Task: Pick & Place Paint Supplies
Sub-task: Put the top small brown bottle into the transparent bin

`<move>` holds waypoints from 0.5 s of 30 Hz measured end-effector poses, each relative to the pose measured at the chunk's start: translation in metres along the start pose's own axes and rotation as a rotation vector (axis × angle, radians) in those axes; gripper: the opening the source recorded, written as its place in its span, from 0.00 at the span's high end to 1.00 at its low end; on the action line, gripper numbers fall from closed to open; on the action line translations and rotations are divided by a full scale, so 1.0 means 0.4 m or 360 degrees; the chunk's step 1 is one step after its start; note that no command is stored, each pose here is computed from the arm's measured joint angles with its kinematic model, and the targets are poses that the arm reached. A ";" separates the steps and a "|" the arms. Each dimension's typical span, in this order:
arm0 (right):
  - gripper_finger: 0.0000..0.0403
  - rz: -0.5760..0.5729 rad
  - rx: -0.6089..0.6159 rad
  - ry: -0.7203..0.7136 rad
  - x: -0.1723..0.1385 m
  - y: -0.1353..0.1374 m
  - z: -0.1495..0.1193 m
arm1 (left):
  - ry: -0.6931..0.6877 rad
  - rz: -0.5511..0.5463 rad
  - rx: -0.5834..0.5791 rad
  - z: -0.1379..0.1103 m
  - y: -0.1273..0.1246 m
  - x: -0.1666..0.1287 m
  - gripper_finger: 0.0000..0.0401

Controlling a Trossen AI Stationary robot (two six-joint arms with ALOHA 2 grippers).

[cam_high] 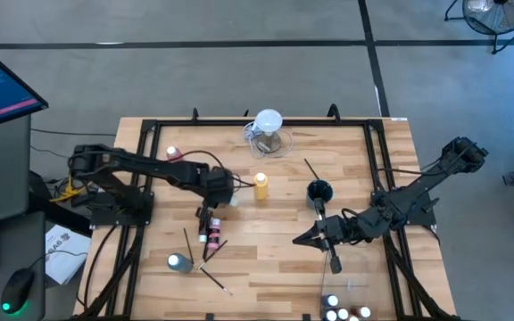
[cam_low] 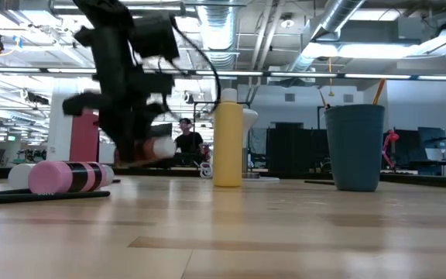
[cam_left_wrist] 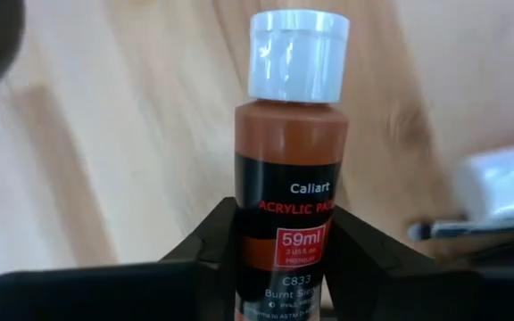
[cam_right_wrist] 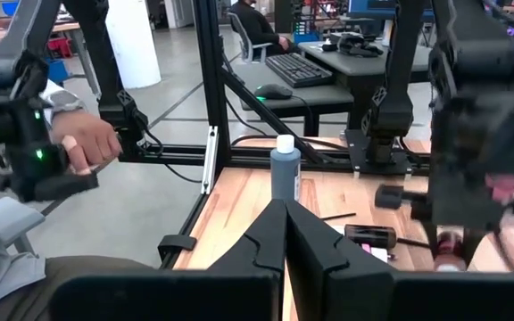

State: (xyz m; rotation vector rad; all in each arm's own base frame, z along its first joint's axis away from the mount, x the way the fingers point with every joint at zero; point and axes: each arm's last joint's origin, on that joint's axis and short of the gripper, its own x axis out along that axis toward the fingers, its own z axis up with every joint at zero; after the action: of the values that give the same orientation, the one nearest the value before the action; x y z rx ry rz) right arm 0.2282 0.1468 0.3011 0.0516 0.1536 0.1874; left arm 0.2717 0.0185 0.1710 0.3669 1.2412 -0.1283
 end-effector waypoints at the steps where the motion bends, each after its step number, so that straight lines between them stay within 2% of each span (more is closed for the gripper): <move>1: 1.00 0.0000 0.0000 0.0000 0.000 0.000 0.000 | -0.0054 -0.0001 -0.0039 0.002 0.001 -0.018 0.76; 4: 1.00 -0.0001 -0.0002 0.0004 0.000 0.000 -0.001 | -0.0241 -0.0019 -0.0181 0.006 0.004 -0.075 0.76; 8: 1.00 0.0000 -0.0001 0.0002 0.000 0.000 0.000 | -0.0596 -0.0097 -0.0339 0.025 -0.001 -0.154 0.77; 15: 1.00 -0.0001 0.0000 0.0000 0.000 0.000 0.000 | -0.1129 -0.0212 -0.0377 0.088 -0.061 -0.247 0.77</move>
State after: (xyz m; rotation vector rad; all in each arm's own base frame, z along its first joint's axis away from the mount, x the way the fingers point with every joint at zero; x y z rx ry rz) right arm 0.2282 0.1468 0.3010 0.0516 0.1536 0.1870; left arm 0.2640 -0.0265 0.2684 0.0168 0.5663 -0.2021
